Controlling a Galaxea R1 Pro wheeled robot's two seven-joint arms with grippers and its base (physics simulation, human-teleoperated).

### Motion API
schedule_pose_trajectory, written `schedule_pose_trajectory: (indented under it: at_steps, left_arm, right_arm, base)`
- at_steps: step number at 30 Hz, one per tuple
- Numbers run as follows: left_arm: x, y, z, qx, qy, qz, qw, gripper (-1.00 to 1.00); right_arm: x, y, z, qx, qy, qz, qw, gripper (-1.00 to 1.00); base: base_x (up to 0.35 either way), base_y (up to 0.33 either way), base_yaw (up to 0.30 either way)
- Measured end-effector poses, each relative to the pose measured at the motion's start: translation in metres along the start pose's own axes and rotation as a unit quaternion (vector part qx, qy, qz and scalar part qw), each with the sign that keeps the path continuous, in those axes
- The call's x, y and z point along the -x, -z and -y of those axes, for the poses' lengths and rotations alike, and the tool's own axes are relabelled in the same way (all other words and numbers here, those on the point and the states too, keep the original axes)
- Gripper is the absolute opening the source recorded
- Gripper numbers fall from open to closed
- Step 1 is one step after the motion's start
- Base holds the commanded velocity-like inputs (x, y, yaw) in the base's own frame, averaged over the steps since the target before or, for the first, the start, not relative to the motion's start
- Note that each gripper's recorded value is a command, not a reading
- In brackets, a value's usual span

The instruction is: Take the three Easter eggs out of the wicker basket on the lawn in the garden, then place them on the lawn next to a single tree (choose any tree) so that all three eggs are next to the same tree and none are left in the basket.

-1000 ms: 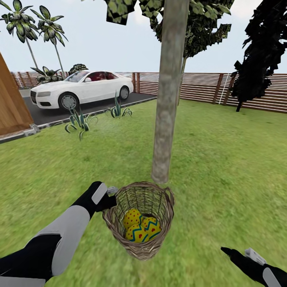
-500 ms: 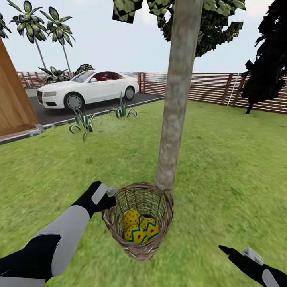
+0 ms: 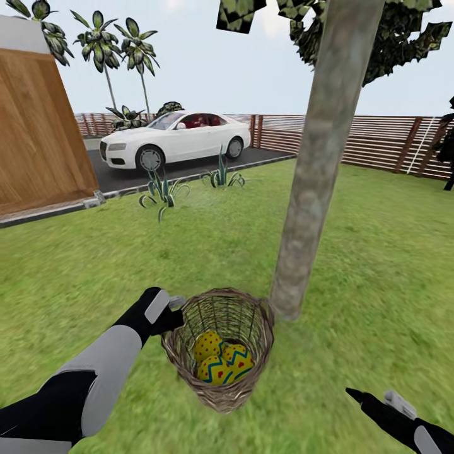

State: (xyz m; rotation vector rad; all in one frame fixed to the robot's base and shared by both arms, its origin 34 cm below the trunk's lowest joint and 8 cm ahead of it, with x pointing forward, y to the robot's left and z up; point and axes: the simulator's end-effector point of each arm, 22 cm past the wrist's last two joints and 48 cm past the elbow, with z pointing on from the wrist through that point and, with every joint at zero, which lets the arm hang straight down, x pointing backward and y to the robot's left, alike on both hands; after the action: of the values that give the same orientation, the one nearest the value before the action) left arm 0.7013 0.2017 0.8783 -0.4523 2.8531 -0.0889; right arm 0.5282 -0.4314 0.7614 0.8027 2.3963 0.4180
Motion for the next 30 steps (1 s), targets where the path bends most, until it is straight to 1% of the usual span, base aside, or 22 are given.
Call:
schedule_pose_trajectory:
  at_steps: [3, 7, 11, 14, 16, 18, 20, 23, 26, 30]
  left_arm:
    - [0.0, 0.0, 0.0, -0.001, 0.001, 0.0, 1.0, -1.0]
    - [0.0, 0.0, -0.001, 0.002, -0.001, 0.0, 1.0, -1.0]
    - [0.0, 0.0, 0.001, -0.002, 0.001, 0.0, 1.0, -1.0]
    - [0.0, 0.0, 0.0, 0.0, 0.0, 0.0, 1.0, -1.0]
    - [0.0, 0.0, 0.001, -0.001, 0.001, 0.0, 1.0, -1.0]
    - [0.0, 0.0, 0.0, 0.0, 0.0, 0.0, 1.0, -1.0]
    - [0.0, 0.001, -0.001, 0.003, -0.003, 0.001, 1.0, -1.0]
    - [0.001, 0.001, 0.003, -0.007, 0.006, 0.001, 1.0, -1.0]
    - [0.001, 0.001, -0.001, 0.003, -0.003, 0.001, 1.0, -1.0]
    - [0.001, 0.001, 0.002, -0.003, 0.003, 0.001, 1.0, -1.0]
  right_arm:
    - [0.0, 0.0, 0.0, 0.0, 0.0, 0.0, 1.0, 1.0]
    - [-0.001, 0.0, 0.0, 0.0, 0.0, 0.0, 1.0, 1.0]
    - [0.0, 0.0, 0.0, 0.0, -0.002, 0.0, 1.0, 1.0]
    - [0.002, 0.0, 0.003, -0.002, 0.003, 0.012, 0.9999, 1.0]
    - [-0.002, -0.001, 0.007, -0.008, 0.011, 0.01, 0.9999, 1.0]
    - [-0.003, -0.001, 0.008, -0.009, 0.013, 0.009, 0.9998, 1.0]
    - [-0.007, -0.003, 0.004, -0.005, 0.011, 0.007, 0.9999, 1.0]
    - [-0.008, -0.003, 0.002, -0.004, 0.011, 0.007, 0.9999, 1.0]
    - [-0.008, -0.003, 0.002, -0.004, 0.011, 0.007, 0.9999, 1.0]
    - [-0.008, -0.003, 0.002, -0.004, 0.011, 0.007, 0.9999, 1.0]
  base:
    - [0.339, -0.128, 0.281]
    - [0.339, -0.129, 0.106]
    - [0.339, -0.131, 0.005]
    - [0.339, -0.133, 0.0]
    - [0.339, -0.133, 0.0]
    - [0.339, -0.133, -0.128]
    - [0.339, -0.133, -0.196]
    - [0.339, -0.132, -0.031]
    - [0.339, -0.129, -0.001]
    - [0.339, -0.129, -0.002]
